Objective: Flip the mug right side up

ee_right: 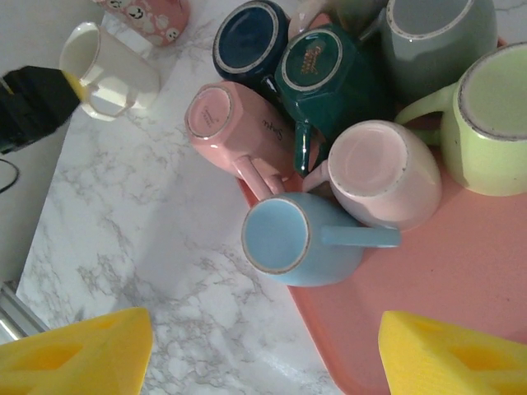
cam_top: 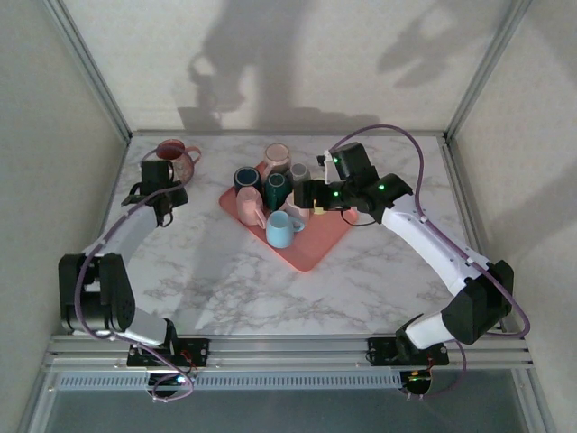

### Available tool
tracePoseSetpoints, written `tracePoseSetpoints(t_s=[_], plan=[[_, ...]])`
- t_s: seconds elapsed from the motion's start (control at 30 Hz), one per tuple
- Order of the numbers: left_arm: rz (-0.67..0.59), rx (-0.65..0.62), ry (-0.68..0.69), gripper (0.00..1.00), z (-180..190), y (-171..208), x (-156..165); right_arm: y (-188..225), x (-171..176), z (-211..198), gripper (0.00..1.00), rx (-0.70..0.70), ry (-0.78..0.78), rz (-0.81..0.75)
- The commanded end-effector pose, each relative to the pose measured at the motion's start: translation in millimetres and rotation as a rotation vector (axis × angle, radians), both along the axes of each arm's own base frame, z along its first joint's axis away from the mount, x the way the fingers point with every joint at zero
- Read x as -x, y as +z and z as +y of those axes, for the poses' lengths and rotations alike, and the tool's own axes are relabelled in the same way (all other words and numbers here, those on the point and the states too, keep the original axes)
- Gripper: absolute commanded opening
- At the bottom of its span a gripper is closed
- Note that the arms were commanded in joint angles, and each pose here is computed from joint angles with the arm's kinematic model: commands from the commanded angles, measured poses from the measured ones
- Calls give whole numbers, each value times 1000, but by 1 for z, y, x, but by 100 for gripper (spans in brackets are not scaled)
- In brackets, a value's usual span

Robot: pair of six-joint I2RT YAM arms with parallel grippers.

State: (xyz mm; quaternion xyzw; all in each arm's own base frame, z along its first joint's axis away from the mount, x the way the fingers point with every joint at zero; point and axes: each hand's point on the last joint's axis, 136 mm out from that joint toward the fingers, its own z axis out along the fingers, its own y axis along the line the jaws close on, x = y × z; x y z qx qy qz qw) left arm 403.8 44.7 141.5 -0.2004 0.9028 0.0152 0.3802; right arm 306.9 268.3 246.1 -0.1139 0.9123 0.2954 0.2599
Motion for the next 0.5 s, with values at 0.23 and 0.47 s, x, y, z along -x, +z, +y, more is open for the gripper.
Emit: tracePoseSetpoints(t_s=[0.23, 0.47], plan=[[-74, 232, -327, 50, -69, 43, 38, -4, 18, -17, 69, 115, 119, -51], [-142, 381, -483, 49, -106, 62, 52, -27, 22, -22, 65, 251, 325, -185]])
